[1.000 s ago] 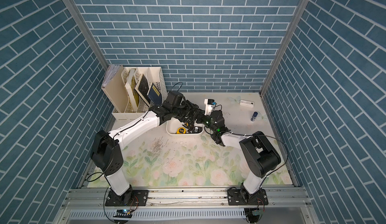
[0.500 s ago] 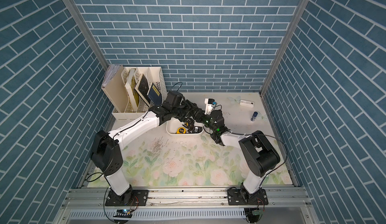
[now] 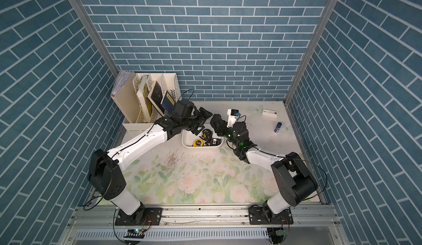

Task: Take the tape measure out of the storage box
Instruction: Place the tape measure at the center of the board.

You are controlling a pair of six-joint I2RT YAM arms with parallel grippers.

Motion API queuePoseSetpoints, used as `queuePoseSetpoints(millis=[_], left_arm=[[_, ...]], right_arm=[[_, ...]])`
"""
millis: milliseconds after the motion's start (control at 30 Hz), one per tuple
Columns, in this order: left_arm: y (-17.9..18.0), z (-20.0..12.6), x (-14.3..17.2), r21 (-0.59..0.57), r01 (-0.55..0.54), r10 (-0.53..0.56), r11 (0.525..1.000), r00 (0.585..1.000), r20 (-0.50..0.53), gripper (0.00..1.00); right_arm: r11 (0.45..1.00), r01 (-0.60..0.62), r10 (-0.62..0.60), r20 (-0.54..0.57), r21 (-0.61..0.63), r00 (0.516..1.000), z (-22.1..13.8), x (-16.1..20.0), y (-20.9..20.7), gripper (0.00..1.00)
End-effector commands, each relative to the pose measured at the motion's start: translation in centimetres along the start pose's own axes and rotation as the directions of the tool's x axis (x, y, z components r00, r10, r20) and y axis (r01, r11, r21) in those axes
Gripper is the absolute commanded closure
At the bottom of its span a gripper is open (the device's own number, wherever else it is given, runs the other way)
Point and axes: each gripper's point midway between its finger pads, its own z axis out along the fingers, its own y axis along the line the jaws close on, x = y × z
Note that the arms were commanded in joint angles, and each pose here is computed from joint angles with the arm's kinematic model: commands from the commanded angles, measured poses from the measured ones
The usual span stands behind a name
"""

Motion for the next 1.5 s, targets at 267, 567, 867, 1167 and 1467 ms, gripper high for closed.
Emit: queuePoseSetpoints(millis=[267,567,867,1167,1467], left_arm=[[2.1,-6.1,-10.6,-0.23,-0.124,0.202,0.965,0.911,0.359,0.1],[2.4,-6.6,-13.7,-0.391,-0.196,0.359,0.899,0.842,0.403,0.11],[4.3,-7.1,-14.3,-0.448,-0.18,0.383,0.876,0.823,0.418,0.1],[6.0,-7.3,-14.0,-0.476,-0.159,0.38,0.865,0.826,0.416,0.1],[6.5,-7.7,-13.8,-0.466,-0.141,0.363,0.873,0.827,0.429,0.1]], right_arm=[[0.698,0.634,-0.483,-0.435,0.333,0.76,-6.8,5.4,-1.0,1.0],[0.231,0.868,-0.559,-0.671,0.439,0.488,-11.3,10.5,-3.0,1.0],[0.102,0.932,-0.591,-0.732,0.349,0.339,-8.5,14.4,-1.1,1.0],[0.16,0.962,-0.487,-0.83,0.219,0.27,-9.2,18.7,-2.6,1.0],[0.303,0.949,-0.378,-0.904,0.083,0.199,-10.8,22.5,-3.1,1.0]])
